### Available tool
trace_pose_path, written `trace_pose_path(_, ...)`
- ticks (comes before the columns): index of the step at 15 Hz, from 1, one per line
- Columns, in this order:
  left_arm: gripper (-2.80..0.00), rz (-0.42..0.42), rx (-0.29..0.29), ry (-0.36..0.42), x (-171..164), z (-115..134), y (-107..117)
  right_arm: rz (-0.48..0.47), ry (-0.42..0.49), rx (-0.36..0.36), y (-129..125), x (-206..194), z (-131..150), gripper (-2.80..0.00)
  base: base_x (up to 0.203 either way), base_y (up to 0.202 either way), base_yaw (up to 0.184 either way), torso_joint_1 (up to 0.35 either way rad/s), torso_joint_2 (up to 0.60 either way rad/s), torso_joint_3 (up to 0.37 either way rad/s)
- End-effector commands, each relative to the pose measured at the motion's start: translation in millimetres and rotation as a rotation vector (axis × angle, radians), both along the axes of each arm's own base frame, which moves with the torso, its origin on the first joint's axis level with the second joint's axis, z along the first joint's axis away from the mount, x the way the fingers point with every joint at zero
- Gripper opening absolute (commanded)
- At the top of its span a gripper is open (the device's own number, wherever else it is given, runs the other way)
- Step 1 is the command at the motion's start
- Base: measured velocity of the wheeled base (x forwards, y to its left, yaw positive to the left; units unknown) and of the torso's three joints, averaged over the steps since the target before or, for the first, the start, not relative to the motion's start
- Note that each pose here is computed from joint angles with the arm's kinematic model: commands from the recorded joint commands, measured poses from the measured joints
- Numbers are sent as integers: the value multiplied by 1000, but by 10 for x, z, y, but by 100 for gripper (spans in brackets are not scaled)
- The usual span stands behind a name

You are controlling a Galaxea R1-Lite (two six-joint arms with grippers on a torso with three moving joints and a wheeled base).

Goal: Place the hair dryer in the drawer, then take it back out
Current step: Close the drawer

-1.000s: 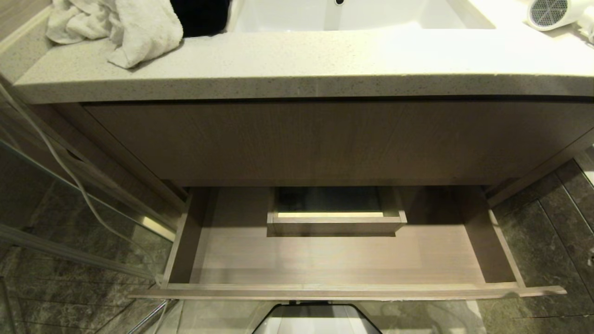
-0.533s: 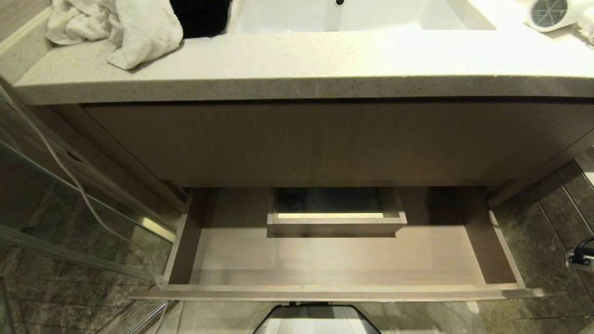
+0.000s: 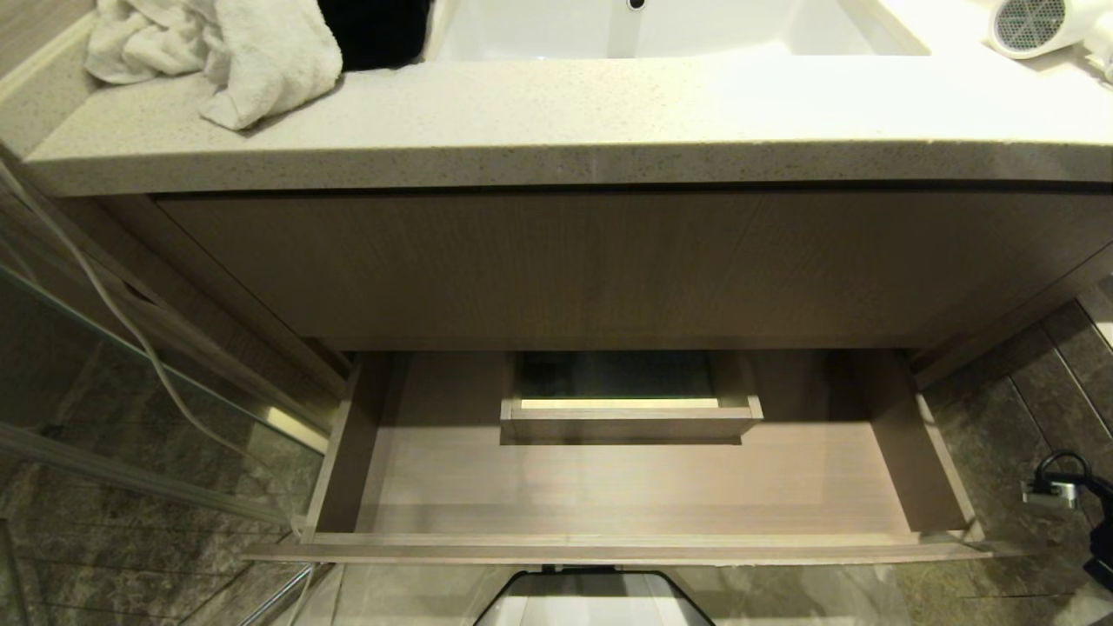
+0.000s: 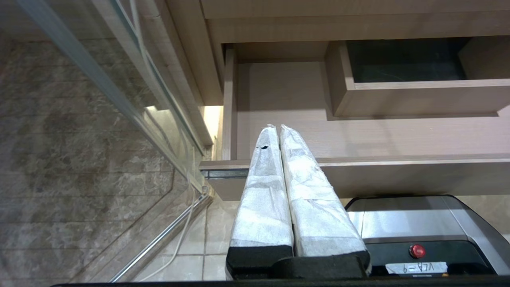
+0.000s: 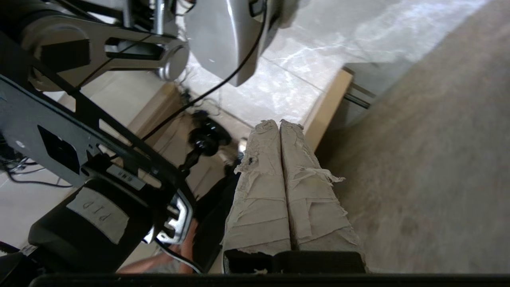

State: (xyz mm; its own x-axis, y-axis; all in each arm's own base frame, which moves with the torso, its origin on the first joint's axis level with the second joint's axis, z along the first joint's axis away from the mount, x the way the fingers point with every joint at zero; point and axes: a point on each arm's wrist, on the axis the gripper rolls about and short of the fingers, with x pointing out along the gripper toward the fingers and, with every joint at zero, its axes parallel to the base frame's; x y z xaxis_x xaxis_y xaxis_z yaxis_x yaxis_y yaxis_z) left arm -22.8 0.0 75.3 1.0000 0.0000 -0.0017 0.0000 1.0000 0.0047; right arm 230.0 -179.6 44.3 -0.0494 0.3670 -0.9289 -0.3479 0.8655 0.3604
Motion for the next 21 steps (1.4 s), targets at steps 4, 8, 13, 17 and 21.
trace_pose_path(4,-280,0,0,-1,-1,0,0,20,80,74,-125,241,-413,-280,0,0,0,0,0,0)
trace_pose_path(8,-280,0,0,-1,0,0,0,28,58,79,-197,414,-552,-280,0,0,0,0,0,0)
trace_pose_path(13,-280,0,0,-2,-1,0,0,12,-16,122,-237,504,-573,-280,0,0,0,0,0,0)
trace_pose_path(17,-280,0,0,-2,-1,0,0,6,-89,130,-273,595,-612,-280,0,0,0,0,0,0)
trace_pose_path(21,-280,0,0,-2,-1,0,0,27,-151,110,-314,656,-635,-280,0,0,0,0,0,0)
